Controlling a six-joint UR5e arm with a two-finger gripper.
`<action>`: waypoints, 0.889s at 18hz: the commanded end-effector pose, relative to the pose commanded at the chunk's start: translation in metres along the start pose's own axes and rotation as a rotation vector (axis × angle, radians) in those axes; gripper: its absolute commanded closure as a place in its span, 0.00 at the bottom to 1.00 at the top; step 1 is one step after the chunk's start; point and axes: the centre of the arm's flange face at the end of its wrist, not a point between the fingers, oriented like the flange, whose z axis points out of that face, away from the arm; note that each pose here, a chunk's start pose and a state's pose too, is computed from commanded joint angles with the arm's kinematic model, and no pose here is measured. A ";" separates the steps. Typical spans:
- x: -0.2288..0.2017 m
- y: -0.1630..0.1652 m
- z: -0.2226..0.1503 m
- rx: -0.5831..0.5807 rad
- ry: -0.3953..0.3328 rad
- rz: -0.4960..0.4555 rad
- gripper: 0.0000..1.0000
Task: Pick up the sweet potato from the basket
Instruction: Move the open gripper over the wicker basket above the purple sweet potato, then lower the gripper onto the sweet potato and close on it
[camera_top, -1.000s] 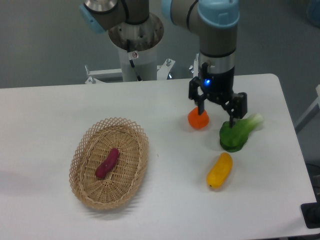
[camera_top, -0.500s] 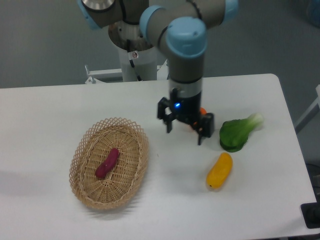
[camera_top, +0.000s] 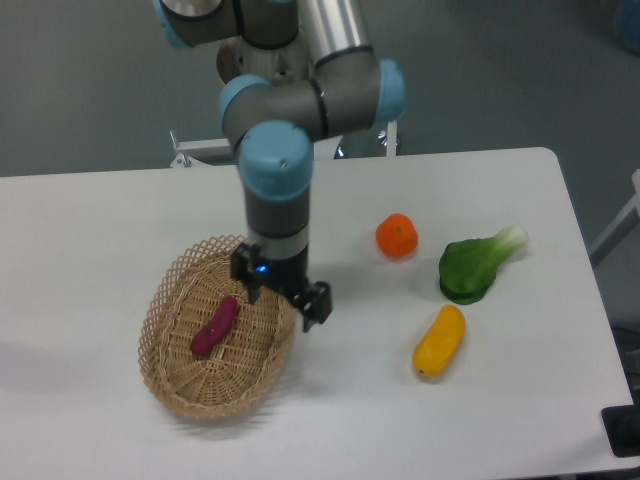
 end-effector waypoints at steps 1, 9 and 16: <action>0.005 -0.003 0.010 -0.010 0.013 0.009 0.00; 0.046 -0.011 0.044 -0.033 0.038 0.042 0.00; 0.050 -0.016 0.061 -0.040 0.030 -0.004 0.00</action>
